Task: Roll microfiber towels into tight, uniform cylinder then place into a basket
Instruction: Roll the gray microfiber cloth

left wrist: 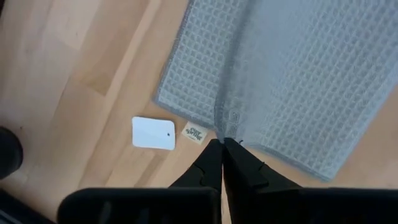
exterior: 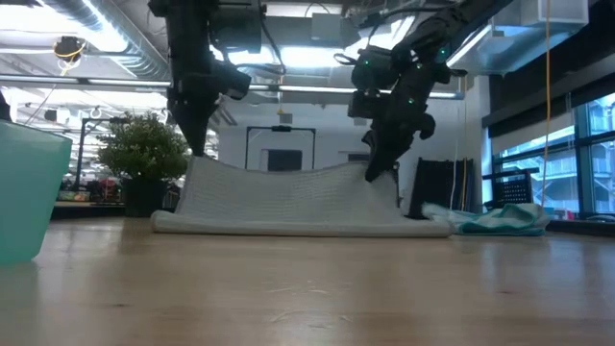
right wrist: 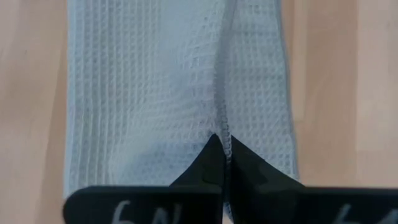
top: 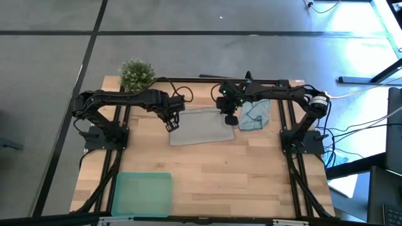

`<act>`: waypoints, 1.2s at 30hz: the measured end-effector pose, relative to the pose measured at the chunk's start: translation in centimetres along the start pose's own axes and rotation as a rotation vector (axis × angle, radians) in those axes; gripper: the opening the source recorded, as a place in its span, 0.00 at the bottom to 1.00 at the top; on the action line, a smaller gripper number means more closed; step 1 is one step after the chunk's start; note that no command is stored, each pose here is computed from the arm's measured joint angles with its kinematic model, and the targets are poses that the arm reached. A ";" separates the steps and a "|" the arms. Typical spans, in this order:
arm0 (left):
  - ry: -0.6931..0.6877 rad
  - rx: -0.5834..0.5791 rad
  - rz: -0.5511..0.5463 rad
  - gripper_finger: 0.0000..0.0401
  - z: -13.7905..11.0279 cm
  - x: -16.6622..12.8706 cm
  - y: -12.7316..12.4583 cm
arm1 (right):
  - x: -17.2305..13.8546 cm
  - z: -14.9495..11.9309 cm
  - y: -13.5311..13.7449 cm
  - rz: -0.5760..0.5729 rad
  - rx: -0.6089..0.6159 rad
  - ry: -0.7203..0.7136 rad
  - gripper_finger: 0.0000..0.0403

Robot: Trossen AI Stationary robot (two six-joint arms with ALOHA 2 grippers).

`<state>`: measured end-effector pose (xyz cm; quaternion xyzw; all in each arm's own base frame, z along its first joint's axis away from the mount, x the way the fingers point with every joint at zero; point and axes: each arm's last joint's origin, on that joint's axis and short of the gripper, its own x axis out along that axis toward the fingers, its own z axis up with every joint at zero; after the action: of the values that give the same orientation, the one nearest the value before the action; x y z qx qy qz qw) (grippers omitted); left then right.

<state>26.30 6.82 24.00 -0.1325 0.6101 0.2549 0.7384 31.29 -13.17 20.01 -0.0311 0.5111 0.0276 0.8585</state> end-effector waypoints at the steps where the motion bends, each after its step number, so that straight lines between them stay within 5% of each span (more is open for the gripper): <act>1: -0.005 0.003 0.005 0.01 0.0 0.0 0.0 | 0.0 0.0 0.0 0.000 -0.001 0.001 0.01; 19: -0.083 -0.098 0.072 0.20 1.0 0.2 1.2 | -0.5 0.7 -0.5 -0.128 0.055 0.020 0.31; 26: -0.021 -0.102 -0.094 0.20 0.5 2.4 0.4 | -0.6 0.4 1.2 0.330 0.255 -0.045 0.30; 36: 0.013 -0.069 -0.124 0.19 -1.6 7.8 -0.9 | 2.7 -3.5 4.2 0.451 0.290 0.056 0.29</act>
<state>26.45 6.99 16.03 -0.1971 0.5965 0.2284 0.7437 29.15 -9.18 15.87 0.2061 0.5271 0.1439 0.8118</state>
